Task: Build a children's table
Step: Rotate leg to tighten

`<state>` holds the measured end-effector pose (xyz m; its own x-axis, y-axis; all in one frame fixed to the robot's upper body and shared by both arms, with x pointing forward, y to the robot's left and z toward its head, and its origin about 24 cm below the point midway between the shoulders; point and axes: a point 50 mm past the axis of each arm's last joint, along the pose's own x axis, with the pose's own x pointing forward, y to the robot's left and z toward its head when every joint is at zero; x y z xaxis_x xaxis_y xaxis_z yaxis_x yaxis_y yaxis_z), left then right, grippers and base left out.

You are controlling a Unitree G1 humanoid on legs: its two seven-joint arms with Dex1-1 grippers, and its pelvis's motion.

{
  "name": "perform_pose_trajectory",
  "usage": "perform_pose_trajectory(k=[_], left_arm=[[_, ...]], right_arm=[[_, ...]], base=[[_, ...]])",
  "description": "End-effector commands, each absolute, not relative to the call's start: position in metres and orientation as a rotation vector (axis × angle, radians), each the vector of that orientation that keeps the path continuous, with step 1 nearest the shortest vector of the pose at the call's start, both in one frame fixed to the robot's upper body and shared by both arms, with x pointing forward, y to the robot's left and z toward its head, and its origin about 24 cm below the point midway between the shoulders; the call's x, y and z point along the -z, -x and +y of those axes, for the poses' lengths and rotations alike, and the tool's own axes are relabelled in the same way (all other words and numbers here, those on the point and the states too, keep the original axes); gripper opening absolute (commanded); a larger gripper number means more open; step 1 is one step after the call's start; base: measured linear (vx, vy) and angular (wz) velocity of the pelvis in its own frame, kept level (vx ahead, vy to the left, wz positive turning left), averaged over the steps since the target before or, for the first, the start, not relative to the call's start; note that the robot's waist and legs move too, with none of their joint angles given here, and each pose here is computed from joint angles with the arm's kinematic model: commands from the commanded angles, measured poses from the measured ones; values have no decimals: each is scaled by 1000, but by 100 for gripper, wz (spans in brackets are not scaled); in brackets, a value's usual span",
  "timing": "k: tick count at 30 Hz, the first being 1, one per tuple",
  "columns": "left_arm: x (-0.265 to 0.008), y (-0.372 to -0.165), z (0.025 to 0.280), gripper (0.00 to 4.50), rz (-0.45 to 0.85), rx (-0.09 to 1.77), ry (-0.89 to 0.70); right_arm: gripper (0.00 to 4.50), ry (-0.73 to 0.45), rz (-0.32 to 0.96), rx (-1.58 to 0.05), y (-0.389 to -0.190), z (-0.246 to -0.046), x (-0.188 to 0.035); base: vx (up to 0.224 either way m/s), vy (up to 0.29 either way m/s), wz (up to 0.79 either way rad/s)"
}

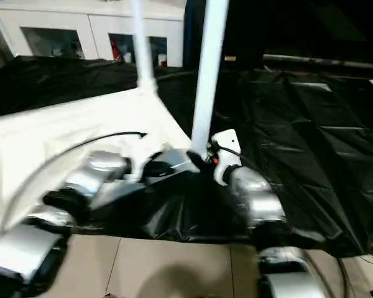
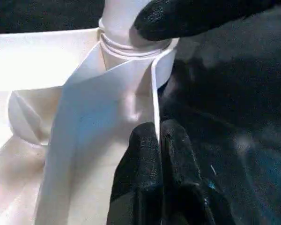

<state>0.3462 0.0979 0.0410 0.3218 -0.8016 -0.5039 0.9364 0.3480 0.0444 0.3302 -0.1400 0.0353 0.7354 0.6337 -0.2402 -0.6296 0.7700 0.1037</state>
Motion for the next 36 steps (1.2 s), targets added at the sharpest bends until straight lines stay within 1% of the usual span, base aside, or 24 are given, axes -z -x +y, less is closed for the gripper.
perform_pose_trajectory(k=[1,3,4,5,6,9,13,18,19,22,23,24,25,29,30,33,34,35,36], left_arm=[[-36,-336,99,0,474,1310,-378],[-38,-333,106,0,484,1377,-382],[-38,-332,107,0,487,1386,-382],[-40,-329,111,0,499,1447,-380],[-40,-327,112,0,501,1474,-379],[-41,-324,113,0,512,1529,-372],[-41,-323,112,0,508,1555,-373],[-41,-325,109,0,482,1527,-372],[-41,-325,109,0,482,1525,-373],[-40,-325,110,0,479,1508,-371],[-39,-325,111,0,479,1502,-369],[-39,-325,111,0,479,1499,-368],[-38,-325,111,0,480,1488,-368],[-39,-328,111,0,472,1458,-368],[-40,-329,111,0,470,1451,-367],[-41,-331,112,0,463,1420,-363],[-41,-333,111,0,460,1404,-361],[-42,-335,111,0,456,1373,-354],[-42,-335,110,0,454,1367,-353]], right_arm=[[300,9,282,-903,-320,-137,-39],[300,34,295,-984,-314,-146,-43],[300,39,296,-994,-314,-147,-43],[300,64,309,-1057,-310,-151,-45],[300,75,315,-1082,-308,-153,-46],[300,89,332,-1141,-304,-156,-48],[300,114,341,-1161,-303,-154,-47],[300,96,340,-1165,-301,-152,-47],[277,96,341,-1167,-300,-152,-47],[267,92,350,-1168,-298,-150,-44],[252,89,350,-1164,-298,-150,-44],[252,87,351,-1161,-297,-150,-44],[235,86,351,-1159,-297,-149,-43],[224,82,353,-1136,-296,-149,-41],[213,79,354,-1127,-296,-148,-39],[211,67,354,-1097,-297,-146,-35],[207,59,353,-1069,-298,-145,-34],[206,42,353,-1001,-302,-143,-31],[206,38,353,-987,-303,-143,-30]], base=[[53,-16,1],[60,-11,1],[0,0,0],[58,1,-2],[0,0,0],[0,0,0],[0,0,0],[0,0,0],[0,0,0],[0,0,0],[0,0,0],[0,0,0],[0,0,0],[0,0,0],[0,0,0],[0,0,0],[0,0,0],[0,0,0],[0,0,0]])
